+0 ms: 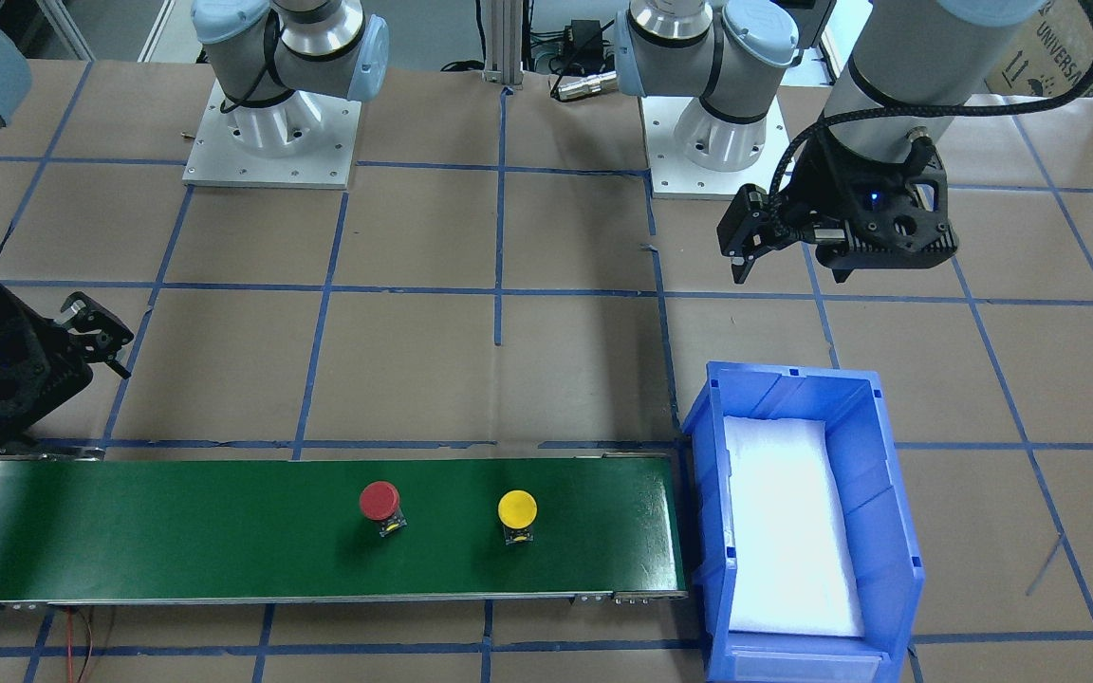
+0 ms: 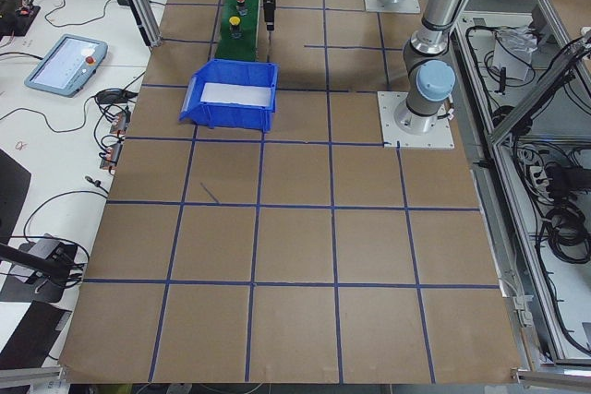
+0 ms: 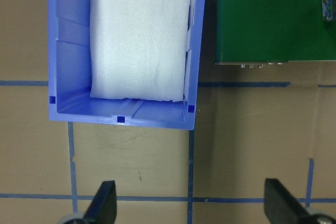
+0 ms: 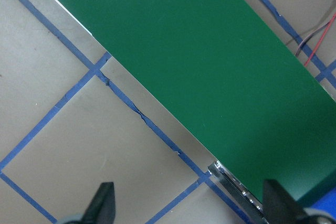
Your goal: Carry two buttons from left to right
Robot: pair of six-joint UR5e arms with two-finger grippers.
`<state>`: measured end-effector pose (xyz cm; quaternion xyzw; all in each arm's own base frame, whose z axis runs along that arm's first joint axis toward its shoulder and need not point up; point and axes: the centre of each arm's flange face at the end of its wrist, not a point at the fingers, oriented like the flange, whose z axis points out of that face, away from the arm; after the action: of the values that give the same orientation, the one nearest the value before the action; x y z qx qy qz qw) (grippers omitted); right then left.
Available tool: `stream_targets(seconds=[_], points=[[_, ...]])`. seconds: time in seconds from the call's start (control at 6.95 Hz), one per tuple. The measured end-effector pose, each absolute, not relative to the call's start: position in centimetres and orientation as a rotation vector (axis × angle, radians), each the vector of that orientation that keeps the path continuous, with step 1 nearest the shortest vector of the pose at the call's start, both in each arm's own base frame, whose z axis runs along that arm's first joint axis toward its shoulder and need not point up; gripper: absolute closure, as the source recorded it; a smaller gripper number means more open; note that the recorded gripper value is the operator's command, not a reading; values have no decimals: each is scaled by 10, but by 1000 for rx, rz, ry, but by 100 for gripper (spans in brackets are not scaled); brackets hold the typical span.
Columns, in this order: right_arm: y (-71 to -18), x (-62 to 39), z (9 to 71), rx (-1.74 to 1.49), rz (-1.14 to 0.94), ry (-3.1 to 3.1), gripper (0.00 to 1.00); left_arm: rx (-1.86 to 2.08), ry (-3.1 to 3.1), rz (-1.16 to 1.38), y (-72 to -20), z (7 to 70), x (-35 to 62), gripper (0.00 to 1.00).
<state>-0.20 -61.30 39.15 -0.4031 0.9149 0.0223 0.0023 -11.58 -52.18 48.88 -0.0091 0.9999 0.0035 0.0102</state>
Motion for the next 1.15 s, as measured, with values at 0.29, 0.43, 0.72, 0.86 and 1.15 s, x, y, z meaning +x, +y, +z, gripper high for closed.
stream_targets(seconds=[0.29, 0.43, 0.72, 0.86, 1.15], points=[[-612, -8, 382, -1398, 60, 2800, 0, -30, 3121, 14, -522, 488, -115, 0], [-612, -8, 379, -1485, 44, 2765, 0, -31, 3120, 17, -522, 487, -115, 0], [-611, -9, 374, -1581, 45, 2720, 0, -32, 3119, 21, -521, 487, -115, 0], [-612, -9, 373, -1614, 44, 2705, 0, -33, 3119, 22, -521, 487, -115, 0], [-614, -10, 369, -1647, 44, 2687, 0, -34, 3118, 24, -521, 487, -114, 0]])
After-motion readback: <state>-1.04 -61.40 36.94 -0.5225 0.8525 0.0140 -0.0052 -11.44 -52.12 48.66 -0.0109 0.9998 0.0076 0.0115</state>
